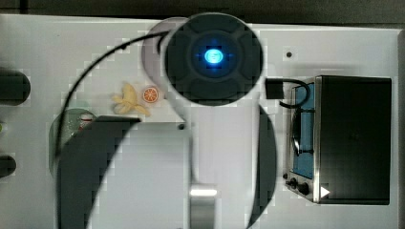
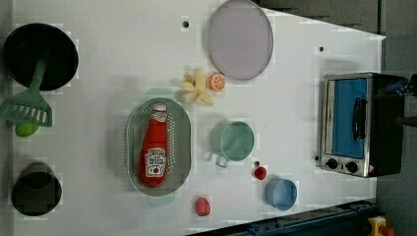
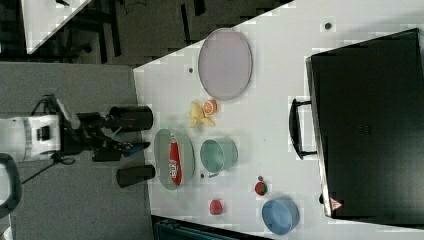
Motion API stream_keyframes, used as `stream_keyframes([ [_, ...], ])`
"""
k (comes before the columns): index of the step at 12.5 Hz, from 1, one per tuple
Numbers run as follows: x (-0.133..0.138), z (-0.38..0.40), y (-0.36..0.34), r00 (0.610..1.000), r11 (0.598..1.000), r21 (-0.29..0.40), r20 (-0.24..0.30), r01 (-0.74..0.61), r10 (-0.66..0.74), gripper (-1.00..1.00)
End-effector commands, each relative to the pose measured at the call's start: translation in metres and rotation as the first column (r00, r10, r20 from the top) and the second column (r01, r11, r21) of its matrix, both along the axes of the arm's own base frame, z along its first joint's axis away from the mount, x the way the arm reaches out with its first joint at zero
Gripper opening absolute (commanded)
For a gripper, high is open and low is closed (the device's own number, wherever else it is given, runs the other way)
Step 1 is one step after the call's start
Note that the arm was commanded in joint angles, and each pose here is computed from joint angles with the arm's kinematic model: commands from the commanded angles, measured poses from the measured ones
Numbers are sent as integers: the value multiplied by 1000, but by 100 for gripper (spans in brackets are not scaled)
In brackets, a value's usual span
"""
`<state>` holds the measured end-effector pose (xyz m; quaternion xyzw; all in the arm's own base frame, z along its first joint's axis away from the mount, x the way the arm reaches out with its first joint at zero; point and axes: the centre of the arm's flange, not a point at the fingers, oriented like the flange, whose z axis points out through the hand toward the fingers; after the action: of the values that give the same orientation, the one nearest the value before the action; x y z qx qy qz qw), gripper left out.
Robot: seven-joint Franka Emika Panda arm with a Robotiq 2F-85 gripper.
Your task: Pick ketchup from strainer and place it on the table
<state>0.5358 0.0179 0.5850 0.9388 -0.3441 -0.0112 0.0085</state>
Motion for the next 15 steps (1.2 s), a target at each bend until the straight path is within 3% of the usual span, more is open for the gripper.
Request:
stream_keyframes([
  [1, -4, -13, 102, 986, 986, 15, -23, -165, 166, 100],
  [5, -28, -37, 222, 925, 925, 31, -28, -378, 379, 100],
  [10, -77, -106, 334, 806, 814, 97, -116, -573, 581, 100],
  [11, -85, -125, 348, 796, 804, 109, -118, -585, 594, 100],
  [15, -108, -205, 374, 831, 833, 118, -82, -540, 550, 100],
])
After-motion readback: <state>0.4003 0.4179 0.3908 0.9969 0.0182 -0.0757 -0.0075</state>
